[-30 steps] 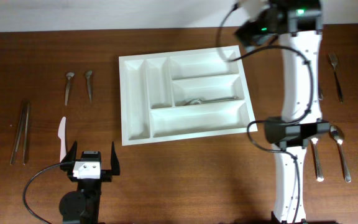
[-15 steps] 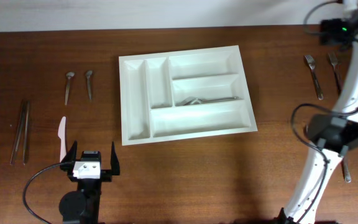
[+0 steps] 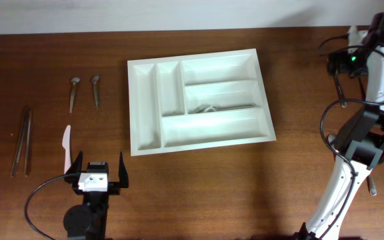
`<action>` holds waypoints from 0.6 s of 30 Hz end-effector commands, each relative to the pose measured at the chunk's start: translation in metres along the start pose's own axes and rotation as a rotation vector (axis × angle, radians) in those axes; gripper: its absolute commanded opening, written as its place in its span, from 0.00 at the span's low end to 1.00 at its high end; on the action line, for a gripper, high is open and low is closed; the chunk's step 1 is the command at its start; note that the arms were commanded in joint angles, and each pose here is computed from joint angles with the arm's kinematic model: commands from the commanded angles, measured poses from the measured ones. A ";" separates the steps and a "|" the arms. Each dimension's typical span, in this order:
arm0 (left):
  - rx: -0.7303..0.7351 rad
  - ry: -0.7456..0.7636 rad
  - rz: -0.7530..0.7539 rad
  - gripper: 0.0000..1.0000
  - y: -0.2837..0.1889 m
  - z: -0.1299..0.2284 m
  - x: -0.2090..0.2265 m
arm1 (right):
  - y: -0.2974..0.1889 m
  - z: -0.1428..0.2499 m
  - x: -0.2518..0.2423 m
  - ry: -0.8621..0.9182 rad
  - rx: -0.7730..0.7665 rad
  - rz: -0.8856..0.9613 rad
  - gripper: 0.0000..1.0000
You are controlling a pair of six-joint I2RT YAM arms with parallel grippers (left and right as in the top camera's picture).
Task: Pack container
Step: 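Move the right gripper back over the next fork at top right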
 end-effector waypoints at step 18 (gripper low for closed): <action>-0.001 0.016 0.001 0.99 0.000 0.001 -0.001 | 0.057 0.043 0.004 -0.034 0.130 -0.044 0.99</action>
Point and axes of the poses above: each gripper's point midway between its finger pads, its own y axis out along the fingers, its own x axis along the line the jaws close on, z = x × y, the point moved 3 cm from there along -y, back along the fingers, and after that the axes turned 5 degrees about y, right-handed, at the moved point
